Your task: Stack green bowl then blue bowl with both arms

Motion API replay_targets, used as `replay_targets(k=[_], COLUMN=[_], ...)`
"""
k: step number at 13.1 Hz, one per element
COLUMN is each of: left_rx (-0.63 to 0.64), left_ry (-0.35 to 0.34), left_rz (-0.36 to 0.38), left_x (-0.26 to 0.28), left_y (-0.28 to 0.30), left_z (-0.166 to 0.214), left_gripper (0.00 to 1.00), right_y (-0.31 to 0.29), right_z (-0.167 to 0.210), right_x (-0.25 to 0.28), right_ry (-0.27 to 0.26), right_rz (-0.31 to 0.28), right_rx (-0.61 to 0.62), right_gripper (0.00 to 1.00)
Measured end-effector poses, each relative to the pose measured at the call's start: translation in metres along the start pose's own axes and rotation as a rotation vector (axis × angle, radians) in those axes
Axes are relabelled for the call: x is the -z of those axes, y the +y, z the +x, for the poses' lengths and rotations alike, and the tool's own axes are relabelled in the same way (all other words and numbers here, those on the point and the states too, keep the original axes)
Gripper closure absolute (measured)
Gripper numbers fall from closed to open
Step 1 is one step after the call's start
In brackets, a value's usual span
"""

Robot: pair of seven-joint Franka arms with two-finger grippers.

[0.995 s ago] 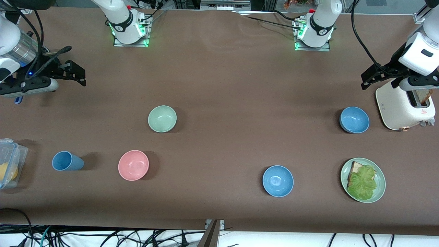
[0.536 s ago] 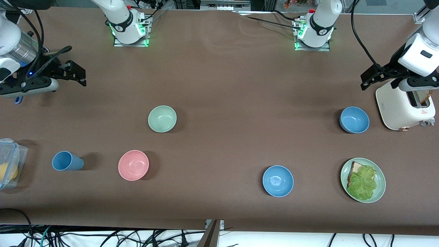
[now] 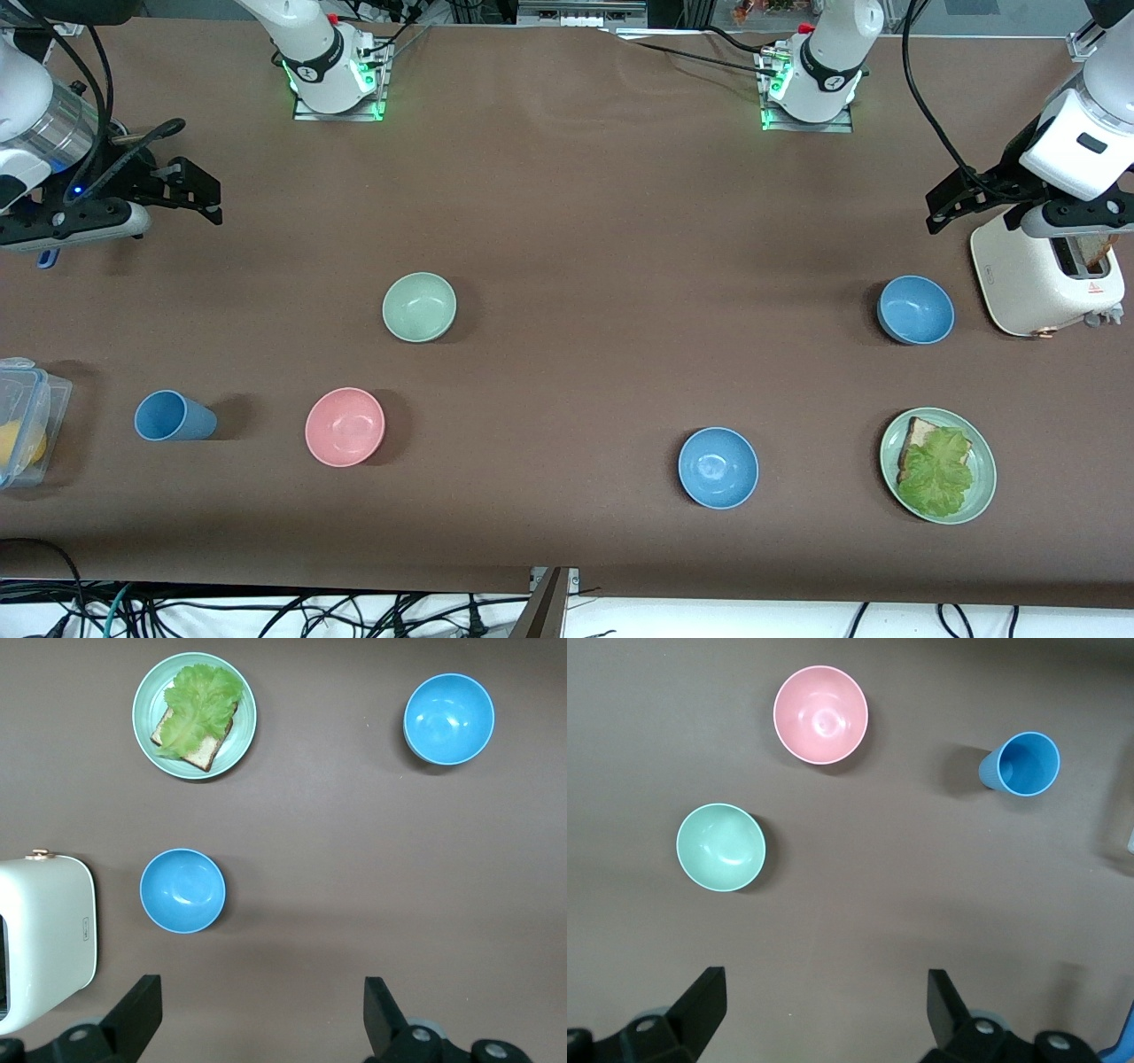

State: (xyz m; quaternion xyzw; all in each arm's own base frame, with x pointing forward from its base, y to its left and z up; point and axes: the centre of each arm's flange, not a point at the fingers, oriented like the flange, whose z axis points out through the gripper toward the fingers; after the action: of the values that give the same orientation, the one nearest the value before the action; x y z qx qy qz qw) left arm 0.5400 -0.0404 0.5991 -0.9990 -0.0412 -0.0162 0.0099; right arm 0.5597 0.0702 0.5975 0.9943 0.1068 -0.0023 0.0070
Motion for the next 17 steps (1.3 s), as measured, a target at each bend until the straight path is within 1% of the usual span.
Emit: replay_targets(k=[7, 17], left_rx=[0.0, 0.0], left_ry=[-0.003, -0.003], left_rz=[0.0, 0.0], left_x=[0.0, 0.0], left_y=[0.0, 0.0], left_z=[0.0, 0.0], left_gripper=[0.0, 0.0], right_y=[0.013, 0.013], right_z=[-0.001, -0.002], right_x=[0.0, 0.0], right_ry=[0.001, -0.003], right_rz=[0.0, 0.0], right_rx=[-0.023, -0.023], right_gripper=[0.0, 0.0])
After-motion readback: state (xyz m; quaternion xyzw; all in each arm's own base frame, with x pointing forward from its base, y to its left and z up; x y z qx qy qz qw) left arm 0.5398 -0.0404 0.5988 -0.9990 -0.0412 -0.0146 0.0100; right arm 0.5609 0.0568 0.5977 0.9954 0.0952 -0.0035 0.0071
